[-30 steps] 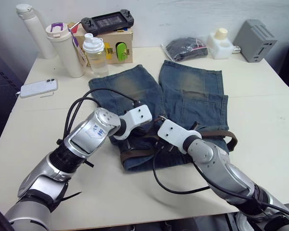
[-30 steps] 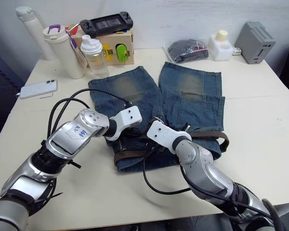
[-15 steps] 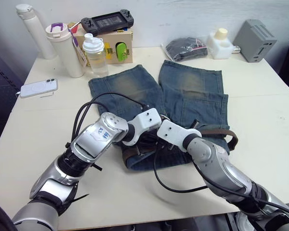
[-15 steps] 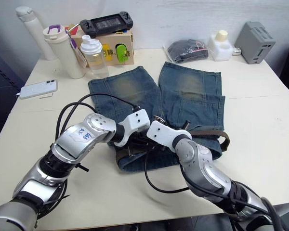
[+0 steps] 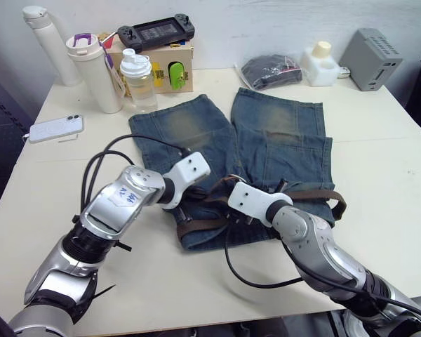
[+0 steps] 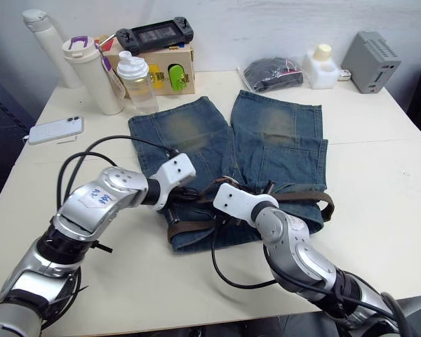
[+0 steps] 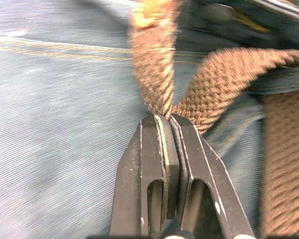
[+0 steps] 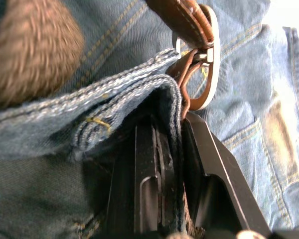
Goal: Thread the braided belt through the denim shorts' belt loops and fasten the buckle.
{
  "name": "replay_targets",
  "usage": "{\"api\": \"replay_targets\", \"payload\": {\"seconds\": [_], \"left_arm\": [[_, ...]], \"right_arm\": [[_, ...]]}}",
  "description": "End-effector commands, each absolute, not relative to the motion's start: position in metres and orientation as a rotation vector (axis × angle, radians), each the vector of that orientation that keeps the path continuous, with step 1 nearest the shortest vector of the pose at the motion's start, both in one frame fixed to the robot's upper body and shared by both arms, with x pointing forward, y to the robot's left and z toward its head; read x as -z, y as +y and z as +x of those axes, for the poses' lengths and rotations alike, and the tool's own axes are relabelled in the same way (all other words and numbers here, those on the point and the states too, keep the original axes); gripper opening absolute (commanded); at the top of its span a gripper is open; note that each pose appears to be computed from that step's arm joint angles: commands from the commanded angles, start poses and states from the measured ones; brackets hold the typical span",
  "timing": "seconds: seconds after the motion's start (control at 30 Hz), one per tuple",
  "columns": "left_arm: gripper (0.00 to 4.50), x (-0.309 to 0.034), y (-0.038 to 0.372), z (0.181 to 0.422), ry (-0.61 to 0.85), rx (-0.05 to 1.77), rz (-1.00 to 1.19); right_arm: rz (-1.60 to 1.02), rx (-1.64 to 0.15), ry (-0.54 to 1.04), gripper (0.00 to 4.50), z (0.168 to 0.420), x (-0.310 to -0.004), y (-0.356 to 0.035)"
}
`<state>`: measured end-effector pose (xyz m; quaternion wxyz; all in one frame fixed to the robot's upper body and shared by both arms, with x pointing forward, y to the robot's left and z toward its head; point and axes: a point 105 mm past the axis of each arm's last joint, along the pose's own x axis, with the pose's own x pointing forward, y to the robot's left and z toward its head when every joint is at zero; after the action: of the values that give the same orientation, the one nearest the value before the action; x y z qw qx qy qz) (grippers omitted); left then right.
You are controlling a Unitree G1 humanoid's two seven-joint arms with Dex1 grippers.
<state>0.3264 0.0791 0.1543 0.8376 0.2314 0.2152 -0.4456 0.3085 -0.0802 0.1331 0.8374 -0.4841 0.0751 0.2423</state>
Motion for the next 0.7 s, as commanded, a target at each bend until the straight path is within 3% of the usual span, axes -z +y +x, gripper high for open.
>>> {"api": "replay_targets", "payload": {"seconds": [0.03, 0.17, 0.43, 0.7], "left_arm": [[0.0, -0.175, 0.058, 0.315, 0.334, 1.027, 0.482], [0.0, -0.171, 0.055, 0.308, 0.346, 1.056, 0.479], [0.0, -0.164, 0.064, 0.308, 0.381, 1.015, 0.476], [0.0, -0.159, 0.068, 0.308, 0.41, 0.992, 0.472]], "right_arm": [[-1.009, -0.592, 0.179, 0.01, 0.3, -0.122, -0.07], [-0.969, -0.578, 0.182, 0.01, 0.301, -0.123, -0.071], [-0.623, -0.532, 0.184, 0.01, 0.306, -0.146, -0.068], [-0.559, -0.503, 0.157, 0.01, 0.31, -0.159, -0.067]]}}
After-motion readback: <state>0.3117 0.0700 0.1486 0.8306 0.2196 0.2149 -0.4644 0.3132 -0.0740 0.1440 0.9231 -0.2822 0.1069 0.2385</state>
